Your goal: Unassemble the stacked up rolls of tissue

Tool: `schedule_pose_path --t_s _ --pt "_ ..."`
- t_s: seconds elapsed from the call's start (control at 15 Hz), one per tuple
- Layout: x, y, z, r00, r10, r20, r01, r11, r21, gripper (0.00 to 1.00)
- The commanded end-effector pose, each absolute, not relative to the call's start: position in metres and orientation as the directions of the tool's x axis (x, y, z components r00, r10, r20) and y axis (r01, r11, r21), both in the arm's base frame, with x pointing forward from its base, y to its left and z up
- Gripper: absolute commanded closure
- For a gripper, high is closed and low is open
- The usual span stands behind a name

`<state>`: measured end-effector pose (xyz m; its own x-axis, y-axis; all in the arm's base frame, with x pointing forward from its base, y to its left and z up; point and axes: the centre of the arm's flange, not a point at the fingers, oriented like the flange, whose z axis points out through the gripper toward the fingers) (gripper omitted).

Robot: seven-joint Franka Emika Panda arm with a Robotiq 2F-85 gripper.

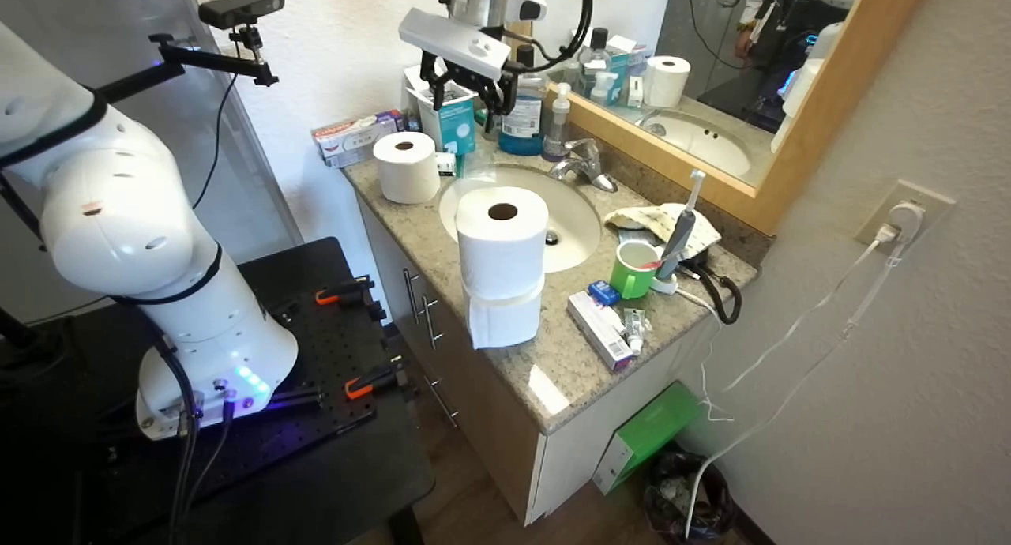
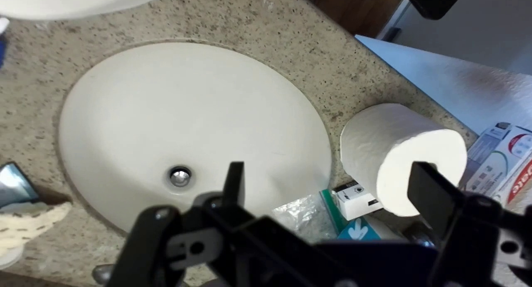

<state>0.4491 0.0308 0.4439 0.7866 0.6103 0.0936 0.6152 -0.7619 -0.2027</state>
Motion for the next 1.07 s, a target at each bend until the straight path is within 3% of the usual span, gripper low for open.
schedule_pose_path --t_s 0.0,1.0 --pt "0.454 0.013 0.450 0.839 0.540 0.069 0.543 -0.822 -0.172 0.00" --pt "0.409 -0.051 0.417 0.930 0.368 -0.018 0.354 -0.905 -0.235 0.00"
